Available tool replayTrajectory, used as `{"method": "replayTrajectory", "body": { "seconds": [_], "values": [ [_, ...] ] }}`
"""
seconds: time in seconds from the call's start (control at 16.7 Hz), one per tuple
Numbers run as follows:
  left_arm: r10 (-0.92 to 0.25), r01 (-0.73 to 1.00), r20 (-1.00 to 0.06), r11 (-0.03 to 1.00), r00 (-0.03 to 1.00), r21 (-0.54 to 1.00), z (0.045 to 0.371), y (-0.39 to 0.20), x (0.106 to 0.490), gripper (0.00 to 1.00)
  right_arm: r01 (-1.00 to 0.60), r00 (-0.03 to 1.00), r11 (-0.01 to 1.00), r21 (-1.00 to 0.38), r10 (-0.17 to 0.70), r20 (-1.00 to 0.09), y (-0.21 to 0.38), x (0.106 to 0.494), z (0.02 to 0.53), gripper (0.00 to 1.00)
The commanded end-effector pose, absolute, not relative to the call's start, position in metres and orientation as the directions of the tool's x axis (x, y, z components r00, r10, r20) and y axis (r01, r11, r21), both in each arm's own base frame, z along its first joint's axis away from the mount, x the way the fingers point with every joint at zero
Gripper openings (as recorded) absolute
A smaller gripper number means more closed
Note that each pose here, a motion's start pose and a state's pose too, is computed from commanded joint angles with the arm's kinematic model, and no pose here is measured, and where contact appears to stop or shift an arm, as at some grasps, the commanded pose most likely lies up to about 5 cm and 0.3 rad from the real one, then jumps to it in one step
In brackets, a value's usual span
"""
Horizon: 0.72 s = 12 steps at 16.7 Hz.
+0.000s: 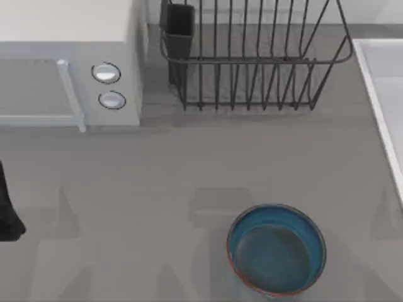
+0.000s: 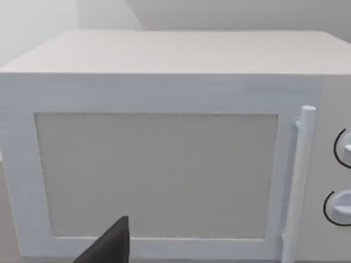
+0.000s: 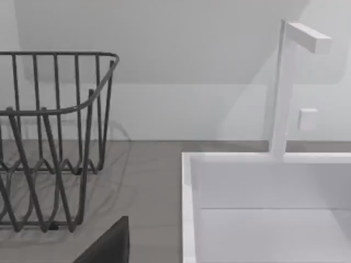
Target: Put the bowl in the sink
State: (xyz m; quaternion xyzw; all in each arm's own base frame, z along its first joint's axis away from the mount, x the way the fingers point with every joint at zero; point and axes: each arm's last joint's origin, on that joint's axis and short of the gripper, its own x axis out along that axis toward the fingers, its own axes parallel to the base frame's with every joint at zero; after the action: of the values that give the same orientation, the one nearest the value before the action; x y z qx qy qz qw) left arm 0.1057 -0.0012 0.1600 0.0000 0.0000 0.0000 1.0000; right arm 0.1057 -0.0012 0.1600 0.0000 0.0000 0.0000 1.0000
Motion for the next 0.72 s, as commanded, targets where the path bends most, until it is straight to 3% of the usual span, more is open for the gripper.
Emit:
{"method": "replayTrajectory", "body": {
  "seconds": [0.18,0.36,0.54,0.72],
  "values": [
    [0.000,0.000,0.000,1.000,1.000,0.000,0.160,-0.001,0.106,1.00,-0.007,1.000,1.000,0.006,0.007,-0.011,0.000,0.106,0.162,1.00],
    [0.000,0.000,0.000,1.000,1.000,0.000,0.160,-0.001,0.106,1.00,-0.053,0.993,0.997,0.053,0.058,-0.100,0.005,0.107,0.177,1.00],
    [0.000,0.000,0.000,1.000,1.000,0.000,0.160,-0.001,0.106,1.00,-0.101,0.951,0.986,0.130,0.134,-0.277,0.015,0.114,0.202,1.00],
    [0.000,0.000,0.000,1.000,1.000,0.000,0.160,-0.001,0.106,1.00,-0.109,0.827,0.974,0.199,0.200,-0.525,0.032,0.133,0.222,1.00]
  ]
}}
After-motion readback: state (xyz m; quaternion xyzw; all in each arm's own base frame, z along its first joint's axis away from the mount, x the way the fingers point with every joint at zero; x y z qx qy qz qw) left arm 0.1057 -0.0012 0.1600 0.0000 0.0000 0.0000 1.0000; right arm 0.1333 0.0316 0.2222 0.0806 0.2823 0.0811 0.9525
